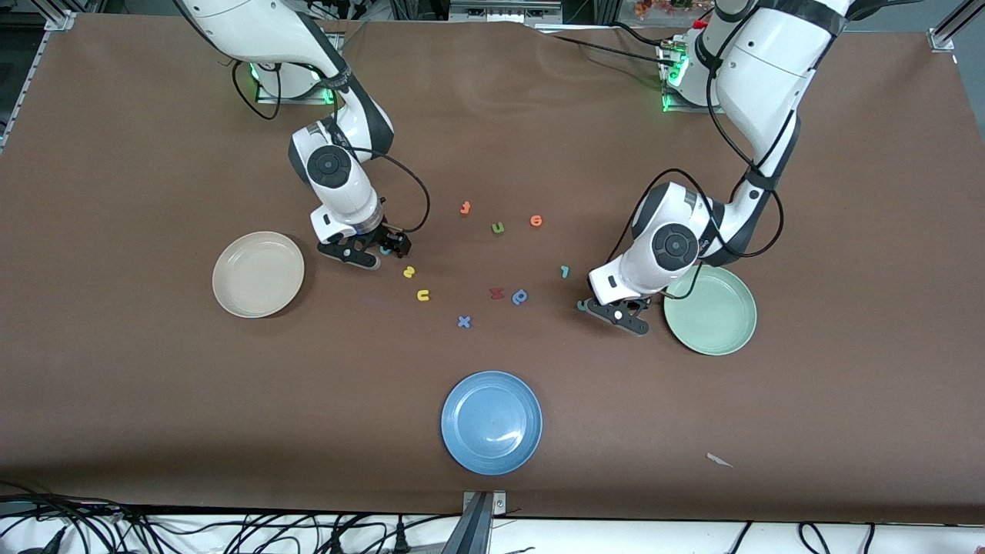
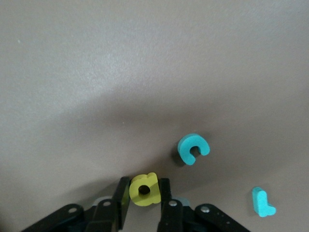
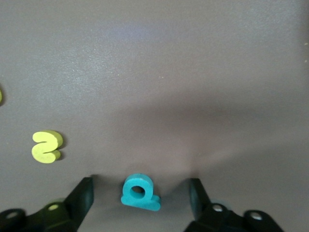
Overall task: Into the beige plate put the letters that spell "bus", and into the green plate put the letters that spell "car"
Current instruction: 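Release the yellow a onto the green plate with the left gripper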
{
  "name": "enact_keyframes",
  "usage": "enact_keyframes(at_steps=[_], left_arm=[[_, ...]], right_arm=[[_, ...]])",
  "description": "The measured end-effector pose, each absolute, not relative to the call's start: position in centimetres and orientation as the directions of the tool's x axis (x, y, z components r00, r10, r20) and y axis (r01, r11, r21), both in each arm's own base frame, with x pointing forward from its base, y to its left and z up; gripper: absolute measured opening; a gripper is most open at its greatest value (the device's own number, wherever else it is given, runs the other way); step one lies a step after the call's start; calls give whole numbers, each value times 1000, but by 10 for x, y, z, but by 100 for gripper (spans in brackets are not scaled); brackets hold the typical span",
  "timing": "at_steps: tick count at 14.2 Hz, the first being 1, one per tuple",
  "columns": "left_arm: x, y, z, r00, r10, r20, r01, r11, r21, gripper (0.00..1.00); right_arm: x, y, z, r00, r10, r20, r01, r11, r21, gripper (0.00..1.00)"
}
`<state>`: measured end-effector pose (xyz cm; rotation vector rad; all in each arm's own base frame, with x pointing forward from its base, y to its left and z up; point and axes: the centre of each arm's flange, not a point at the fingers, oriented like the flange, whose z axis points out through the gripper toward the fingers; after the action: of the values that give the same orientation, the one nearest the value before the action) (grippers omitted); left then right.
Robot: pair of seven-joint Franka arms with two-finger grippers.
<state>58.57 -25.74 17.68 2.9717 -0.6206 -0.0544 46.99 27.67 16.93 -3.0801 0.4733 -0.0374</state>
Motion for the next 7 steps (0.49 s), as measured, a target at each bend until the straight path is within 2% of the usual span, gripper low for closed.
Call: enact_keyframes(at_steps=[3,7], left_arm=[[588,-253,187,916,-399,-39,-393,-913,107,30],[603,-215,243,926,-371,-74,-367,-928,67,30]], right_arm=[[470,277,170,952,-306,21,-305,-952,-31,78],[471,278,171,951,-309,23,-308,-951,-33,72]])
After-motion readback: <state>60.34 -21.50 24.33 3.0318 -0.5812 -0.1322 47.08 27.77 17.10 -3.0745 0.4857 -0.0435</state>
